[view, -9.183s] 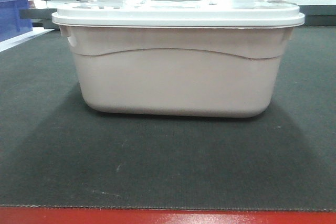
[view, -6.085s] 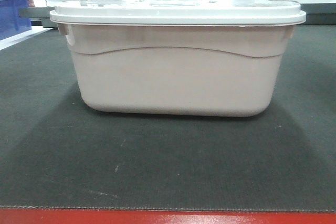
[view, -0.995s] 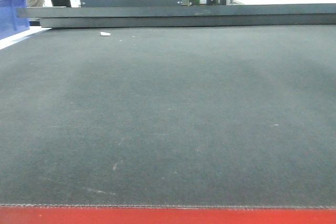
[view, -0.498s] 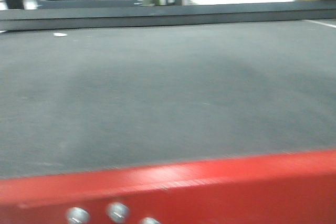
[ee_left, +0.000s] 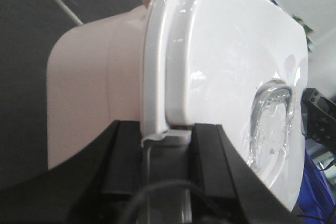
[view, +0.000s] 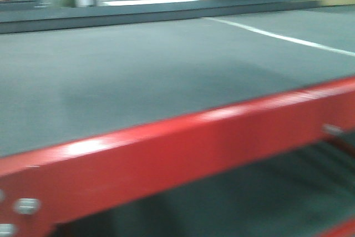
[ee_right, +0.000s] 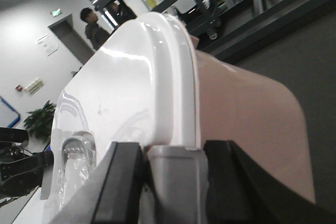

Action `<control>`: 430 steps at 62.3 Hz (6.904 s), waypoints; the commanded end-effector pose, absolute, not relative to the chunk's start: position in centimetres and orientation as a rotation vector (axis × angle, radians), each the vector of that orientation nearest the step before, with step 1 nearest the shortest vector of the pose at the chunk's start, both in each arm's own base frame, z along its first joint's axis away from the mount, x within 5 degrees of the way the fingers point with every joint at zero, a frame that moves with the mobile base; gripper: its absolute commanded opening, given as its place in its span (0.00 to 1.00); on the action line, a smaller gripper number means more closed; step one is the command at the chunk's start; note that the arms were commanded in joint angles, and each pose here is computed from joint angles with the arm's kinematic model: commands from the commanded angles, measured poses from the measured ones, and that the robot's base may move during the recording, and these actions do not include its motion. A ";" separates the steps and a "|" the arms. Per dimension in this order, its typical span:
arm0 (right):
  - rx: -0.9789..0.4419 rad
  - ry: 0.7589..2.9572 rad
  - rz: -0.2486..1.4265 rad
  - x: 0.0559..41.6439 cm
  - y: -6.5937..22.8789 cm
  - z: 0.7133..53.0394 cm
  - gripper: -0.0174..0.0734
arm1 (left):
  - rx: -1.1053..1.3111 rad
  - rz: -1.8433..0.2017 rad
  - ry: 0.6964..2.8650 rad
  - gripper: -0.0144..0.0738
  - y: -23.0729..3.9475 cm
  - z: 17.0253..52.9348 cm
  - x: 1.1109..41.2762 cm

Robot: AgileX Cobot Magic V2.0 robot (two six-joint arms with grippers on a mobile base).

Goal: Grab white bin and place on right shelf
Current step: 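Hold the bin raised while the base drives away from the table, then hold the bin while the base turns toward the blue-crate shelving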

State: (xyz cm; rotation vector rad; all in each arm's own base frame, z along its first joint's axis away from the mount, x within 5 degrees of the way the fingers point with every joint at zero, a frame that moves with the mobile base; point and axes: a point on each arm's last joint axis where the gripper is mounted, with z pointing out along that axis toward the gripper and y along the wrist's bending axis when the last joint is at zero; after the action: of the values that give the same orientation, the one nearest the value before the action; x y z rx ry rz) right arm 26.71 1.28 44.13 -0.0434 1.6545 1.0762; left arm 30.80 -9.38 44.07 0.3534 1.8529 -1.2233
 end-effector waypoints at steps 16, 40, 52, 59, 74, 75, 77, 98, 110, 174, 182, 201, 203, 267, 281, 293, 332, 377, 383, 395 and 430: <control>-0.367 1.568 1.344 23.1 4.6 46.5 0.26 | 0.729 -1.536 1.719 0.02 -12.4 47.2 25.2; -0.368 1.566 1.344 23.1 4.6 46.5 0.26 | 0.729 -1.536 1.719 0.02 -12.4 47.2 25.2; -0.368 1.566 1.344 23.1 4.6 46.5 0.26 | 0.729 -1.536 1.719 0.02 -12.4 47.2 25.2; -0.368 1.566 1.344 23.1 4.6 46.5 0.26 | 0.729 -1.536 1.719 0.02 -12.4 47.2 25.2; -0.368 1.566 1.344 23.1 4.6 46.5 0.26 | 0.729 -1.536 1.719 0.02 -12.4 47.2 25.2; -0.368 1.566 1.344 23.1 4.6 46.5 0.26 | 0.729 -1.536 1.719 0.02 -12.4 47.2 25.2; -0.368 1.566 1.344 23.1 4.6 46.5 0.26 | 0.729 -1.536 1.719 0.02 -12.4 47.2 25.2; -0.368 1.566 1.344 23.1 4.6 46.5 0.26 | 0.729 -1.536 1.719 0.02 -12.4 47.2 25.2; -0.368 1.566 1.344 23.1 4.6 46.5 0.26 | 0.729 -1.536 1.719 0.02 -12.4 47.2 25.2; -0.369 1.565 1.344 23.0 4.6 46.6 0.26 | 0.729 -1.536 1.719 0.02 -12.4 47.2 25.2; -0.369 1.565 1.344 23.0 4.6 46.6 0.26 | 0.729 -1.536 1.719 0.02 -12.4 47.2 25.2; -0.369 1.565 1.344 23.0 4.6 46.6 0.26 | 0.729 -1.536 1.719 0.02 -12.4 47.2 25.2; -0.369 1.565 1.344 23.0 4.6 46.6 0.26 | 0.729 -1.536 1.719 0.02 -12.4 47.2 25.2; -0.369 1.566 1.343 23.0 4.6 46.6 0.26 | 0.727 -1.534 1.718 0.02 -12.4 47.2 25.3; -0.368 1.566 1.343 23.0 4.6 46.6 0.26 | 0.727 -1.534 1.718 0.02 -12.4 47.2 25.3; -0.368 1.566 1.343 23.0 4.6 46.6 0.26 | 0.727 -1.534 1.718 0.02 -12.4 47.2 25.3; -0.368 1.566 1.343 23.0 4.6 46.6 0.26 | 0.727 -1.534 1.718 0.02 -12.4 47.2 25.3; -0.368 1.566 1.343 23.0 4.6 46.6 0.26 | 0.727 -1.534 1.718 0.02 -12.4 47.2 25.3; -0.368 1.566 1.343 23.0 4.6 46.6 0.26 | 0.727 -1.534 1.718 0.02 -12.4 47.2 25.3; -0.368 1.566 1.343 23.0 4.6 46.6 0.26 | 0.727 -1.534 1.718 0.02 -12.4 47.2 25.3; -0.368 1.566 1.343 23.0 4.6 46.6 0.26 | 0.727 -1.534 1.718 0.02 -12.4 47.2 25.3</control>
State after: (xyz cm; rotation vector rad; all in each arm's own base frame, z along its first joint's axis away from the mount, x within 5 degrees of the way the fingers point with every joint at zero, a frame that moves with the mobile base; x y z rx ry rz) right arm 26.71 1.28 44.15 -0.0423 1.6528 1.0781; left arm 30.81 -9.37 44.02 0.3559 1.8569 -1.2177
